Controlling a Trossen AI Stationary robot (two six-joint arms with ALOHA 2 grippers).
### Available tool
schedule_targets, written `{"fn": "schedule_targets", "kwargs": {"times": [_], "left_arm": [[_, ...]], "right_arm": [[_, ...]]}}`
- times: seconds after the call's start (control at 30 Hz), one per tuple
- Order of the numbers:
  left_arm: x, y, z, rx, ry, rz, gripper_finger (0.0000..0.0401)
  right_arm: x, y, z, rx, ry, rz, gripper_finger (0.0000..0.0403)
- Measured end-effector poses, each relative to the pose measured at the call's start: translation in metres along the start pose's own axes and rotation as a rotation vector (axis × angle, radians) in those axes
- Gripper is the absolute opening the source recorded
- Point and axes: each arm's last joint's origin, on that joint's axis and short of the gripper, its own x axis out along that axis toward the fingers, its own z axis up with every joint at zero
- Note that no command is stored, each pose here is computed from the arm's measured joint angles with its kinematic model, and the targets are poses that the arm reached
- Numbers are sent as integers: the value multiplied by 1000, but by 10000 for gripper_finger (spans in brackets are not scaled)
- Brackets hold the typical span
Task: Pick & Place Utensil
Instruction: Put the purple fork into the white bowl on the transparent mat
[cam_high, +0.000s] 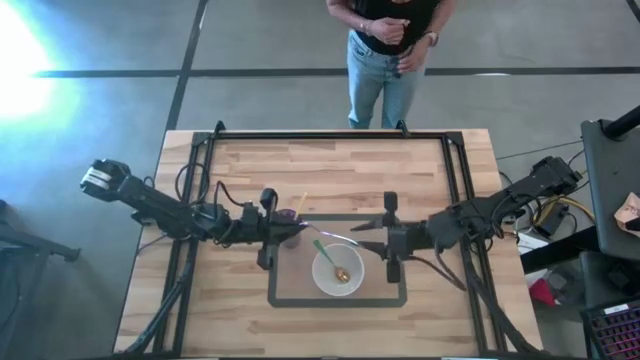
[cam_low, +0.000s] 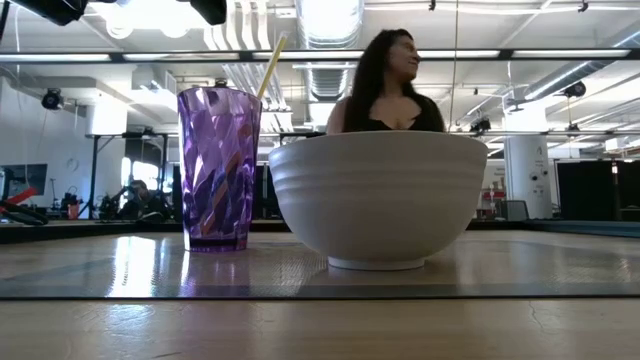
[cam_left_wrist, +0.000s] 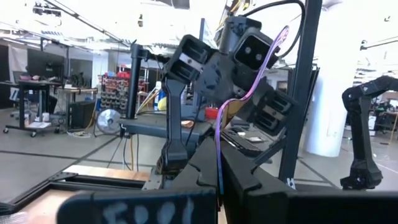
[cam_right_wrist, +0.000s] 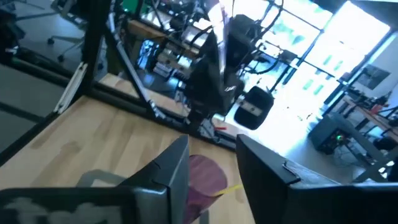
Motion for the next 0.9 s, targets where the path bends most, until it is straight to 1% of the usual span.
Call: {"fn": "schedule_targets", "kwargs": {"times": [0.23, 0.4, 0.57, 0.9], "left_arm": [[0, 1, 0, 24, -2, 35, 0], [0, 2, 0, 39, -4, 56, 0], [0, 3, 0, 62, -3, 88, 0], [0, 4, 0, 92, -1, 140, 0]], "right_arm": [[1, -4, 4, -23, -42, -24, 172], [1, -6, 9, -23, -96, -44, 190], [1, -10, 12, -4, -134, -65, 190], [1, -11, 15, -5, -163, -79, 174]]}}
